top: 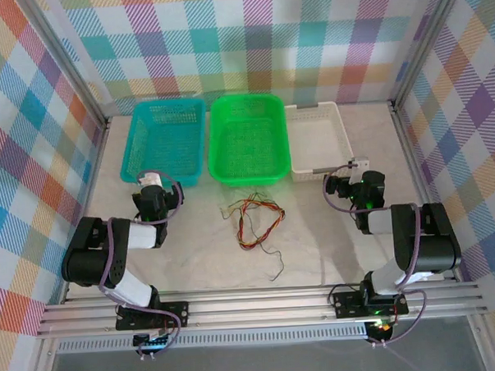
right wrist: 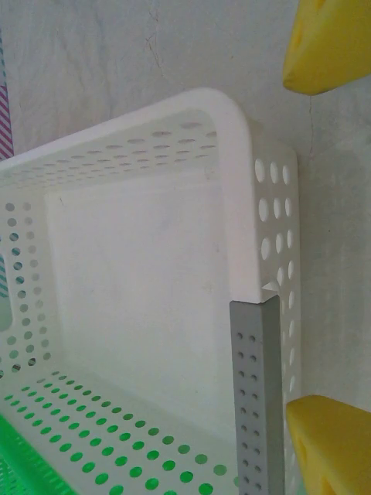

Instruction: Untangle the cables

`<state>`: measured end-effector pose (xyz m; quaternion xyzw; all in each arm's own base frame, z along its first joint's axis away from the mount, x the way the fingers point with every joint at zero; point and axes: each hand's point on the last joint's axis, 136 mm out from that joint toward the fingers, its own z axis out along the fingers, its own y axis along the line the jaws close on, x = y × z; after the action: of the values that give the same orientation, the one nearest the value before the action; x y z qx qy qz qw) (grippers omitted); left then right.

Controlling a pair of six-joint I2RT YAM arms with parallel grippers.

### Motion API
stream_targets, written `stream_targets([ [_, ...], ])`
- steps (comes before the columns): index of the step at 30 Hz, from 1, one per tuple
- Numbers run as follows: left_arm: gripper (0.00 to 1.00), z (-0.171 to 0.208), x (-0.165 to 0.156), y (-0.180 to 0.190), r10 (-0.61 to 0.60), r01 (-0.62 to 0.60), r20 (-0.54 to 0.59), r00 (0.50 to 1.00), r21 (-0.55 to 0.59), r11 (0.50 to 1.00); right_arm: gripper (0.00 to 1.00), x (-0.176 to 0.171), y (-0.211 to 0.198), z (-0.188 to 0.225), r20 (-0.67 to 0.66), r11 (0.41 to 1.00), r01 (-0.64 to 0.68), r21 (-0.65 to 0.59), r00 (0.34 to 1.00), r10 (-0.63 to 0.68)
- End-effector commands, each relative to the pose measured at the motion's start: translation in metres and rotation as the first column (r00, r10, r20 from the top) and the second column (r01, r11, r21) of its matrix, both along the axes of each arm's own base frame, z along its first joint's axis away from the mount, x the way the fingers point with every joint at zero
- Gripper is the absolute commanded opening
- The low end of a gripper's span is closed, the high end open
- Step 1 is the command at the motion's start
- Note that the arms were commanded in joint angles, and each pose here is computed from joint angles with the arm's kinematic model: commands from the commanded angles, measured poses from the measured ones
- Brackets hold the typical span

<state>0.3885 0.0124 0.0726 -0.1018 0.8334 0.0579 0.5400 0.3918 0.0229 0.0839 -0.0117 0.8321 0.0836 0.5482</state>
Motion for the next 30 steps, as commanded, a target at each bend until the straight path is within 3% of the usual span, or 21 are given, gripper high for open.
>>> stream_targets([
  [1,1.00,0.010,0.003,-0.001,-0.010,0.010,0.038,0.999,0.007,1.000,1.00,0.005,0.002,0.009,0.030,1.000,-0.021,-0.017,0.999,0.022],
  [22,1.00,0.010,0.003,-0.001,-0.010,0.010,0.040,0.999,0.008,1.000,1.00,0.005,0.001,0.009,0.031,1.000,-0.015,-0.018,0.999,0.015],
  [26,1.00,0.011,0.003,-0.001,-0.010,0.010,0.040,0.999,0.007,1.000,1.00,-0.001,-0.023,0.028,0.044,0.990,0.137,-0.017,0.990,-0.136],
  [30,1.00,0.010,0.003,-0.002,-0.011,0.011,0.038,0.999,0.006,1.000,1.00,-0.019,-0.028,0.059,0.086,0.985,0.171,-0.007,0.982,-0.170],
])
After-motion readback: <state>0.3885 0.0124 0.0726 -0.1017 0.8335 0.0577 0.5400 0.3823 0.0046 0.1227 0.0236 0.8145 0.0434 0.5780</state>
